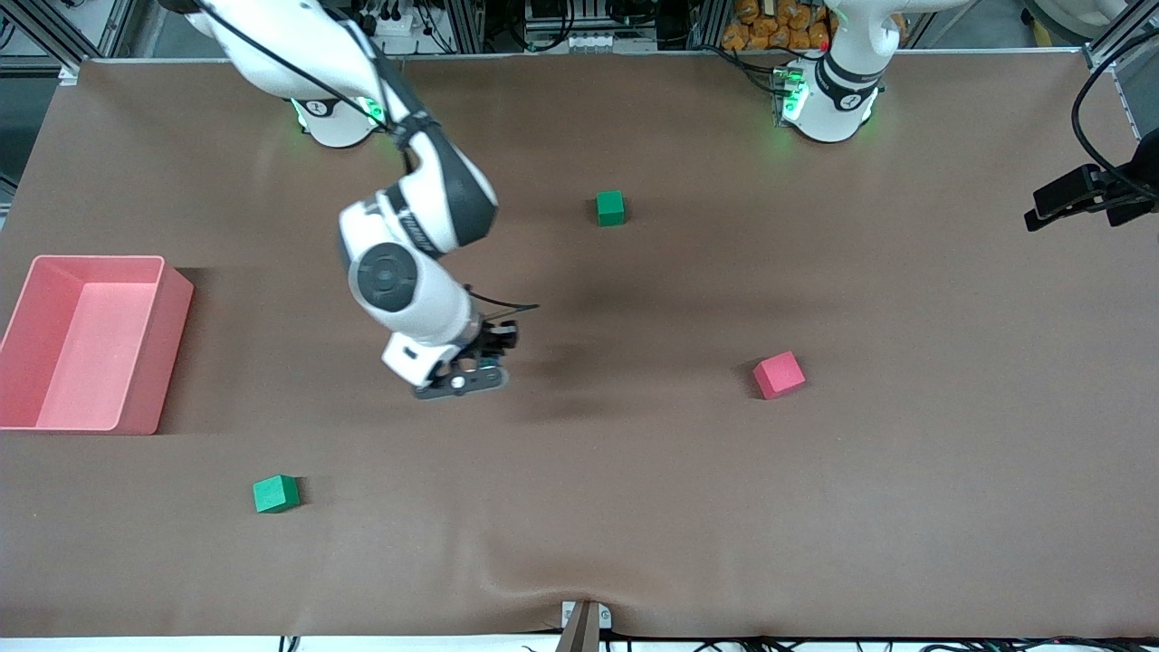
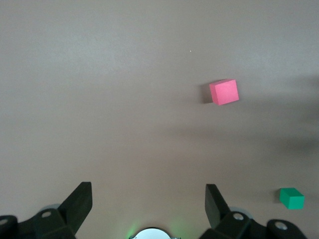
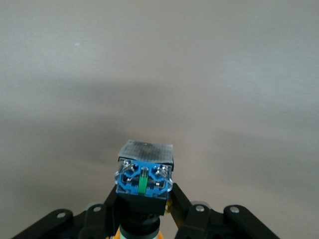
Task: Place and upright button with both arms
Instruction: 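Carry the switch to mid-table and lower it with the right gripper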
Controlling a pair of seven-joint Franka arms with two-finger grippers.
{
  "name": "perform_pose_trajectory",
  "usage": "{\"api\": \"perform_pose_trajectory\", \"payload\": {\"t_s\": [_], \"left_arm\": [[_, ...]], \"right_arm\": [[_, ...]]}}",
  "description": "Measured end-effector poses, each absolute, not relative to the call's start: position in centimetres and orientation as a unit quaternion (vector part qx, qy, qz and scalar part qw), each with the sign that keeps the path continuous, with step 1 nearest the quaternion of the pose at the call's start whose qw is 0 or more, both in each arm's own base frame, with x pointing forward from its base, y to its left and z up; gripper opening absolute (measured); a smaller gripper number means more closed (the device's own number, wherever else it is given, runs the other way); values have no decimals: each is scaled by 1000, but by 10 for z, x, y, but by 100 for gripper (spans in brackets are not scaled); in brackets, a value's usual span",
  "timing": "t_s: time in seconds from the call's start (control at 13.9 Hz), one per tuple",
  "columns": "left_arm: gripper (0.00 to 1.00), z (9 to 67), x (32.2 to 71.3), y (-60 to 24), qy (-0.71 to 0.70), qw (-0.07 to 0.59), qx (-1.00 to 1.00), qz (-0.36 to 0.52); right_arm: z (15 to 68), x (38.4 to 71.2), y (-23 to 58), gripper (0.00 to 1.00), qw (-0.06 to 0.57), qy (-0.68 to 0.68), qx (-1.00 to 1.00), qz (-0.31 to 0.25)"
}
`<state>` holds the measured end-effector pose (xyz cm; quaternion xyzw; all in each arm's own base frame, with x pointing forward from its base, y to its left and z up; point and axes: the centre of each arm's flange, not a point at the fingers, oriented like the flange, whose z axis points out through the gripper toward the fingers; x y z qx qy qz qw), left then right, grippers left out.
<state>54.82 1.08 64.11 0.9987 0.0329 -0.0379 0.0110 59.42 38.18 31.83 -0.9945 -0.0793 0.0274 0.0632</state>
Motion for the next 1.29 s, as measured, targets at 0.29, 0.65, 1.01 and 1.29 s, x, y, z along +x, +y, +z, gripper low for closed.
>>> {"api": "perform_pose_trajectory", "payload": {"t_s": [0.29,0.65,1.01,1.29], "left_arm": [[100,640,548,11,33,11,999,-39],[100,639,549,11,32,11,999,-40],[100,639,549,11,32,11,999,-40],[100,639,549,11,31,11,999,-40]], "right_arm": [[266,568,432,42,60,-90,-994,25],[226,551,449,42,54,-83,-994,36],[190,545,446,42,49,-67,-996,41],[177,542,446,42,45,-57,-996,48]]}}
